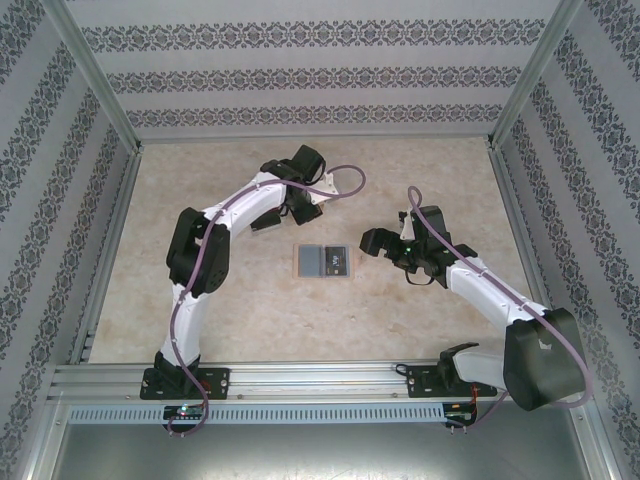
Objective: Take the credit cards out of the card holder
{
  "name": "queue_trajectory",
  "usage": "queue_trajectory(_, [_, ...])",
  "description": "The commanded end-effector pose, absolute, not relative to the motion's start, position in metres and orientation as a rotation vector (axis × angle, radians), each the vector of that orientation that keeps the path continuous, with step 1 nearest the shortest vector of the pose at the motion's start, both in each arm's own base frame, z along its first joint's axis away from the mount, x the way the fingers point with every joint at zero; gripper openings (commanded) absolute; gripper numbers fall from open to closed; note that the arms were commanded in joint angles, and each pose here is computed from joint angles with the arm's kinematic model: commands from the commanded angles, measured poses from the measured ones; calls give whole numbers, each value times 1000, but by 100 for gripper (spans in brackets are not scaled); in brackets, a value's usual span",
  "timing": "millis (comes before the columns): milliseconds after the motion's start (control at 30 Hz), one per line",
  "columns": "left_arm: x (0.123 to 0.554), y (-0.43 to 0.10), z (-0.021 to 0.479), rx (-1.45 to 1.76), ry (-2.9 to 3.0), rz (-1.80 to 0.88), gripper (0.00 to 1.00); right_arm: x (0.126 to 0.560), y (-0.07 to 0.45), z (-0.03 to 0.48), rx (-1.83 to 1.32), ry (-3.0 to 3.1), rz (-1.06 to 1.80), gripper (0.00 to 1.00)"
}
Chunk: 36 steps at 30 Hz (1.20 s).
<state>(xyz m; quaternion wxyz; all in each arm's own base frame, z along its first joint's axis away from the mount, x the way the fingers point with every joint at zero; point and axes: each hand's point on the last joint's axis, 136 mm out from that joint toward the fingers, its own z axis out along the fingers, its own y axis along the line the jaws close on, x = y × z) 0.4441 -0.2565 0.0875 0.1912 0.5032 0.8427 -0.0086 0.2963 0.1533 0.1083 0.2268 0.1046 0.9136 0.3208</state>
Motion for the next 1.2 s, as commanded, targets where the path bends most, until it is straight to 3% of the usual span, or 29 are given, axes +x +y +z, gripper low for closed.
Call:
queue_trajectory(0, [449, -243, 87, 1448, 2384, 59, 0, 297, 151, 104, 322, 2522, 887, 98])
queue_trajectory(700, [472, -228, 87, 1420, 2371, 190, 0, 296, 153, 101, 336, 2531, 908, 98])
queue_trajectory(1033, [482, -223, 82, 1382, 2380, 234, 10, 296, 154, 100, 339, 2534, 913, 98])
queue_trajectory(1167, [484, -223, 84, 1366, 2375, 235, 23, 296, 154, 100, 341, 2536, 916, 98])
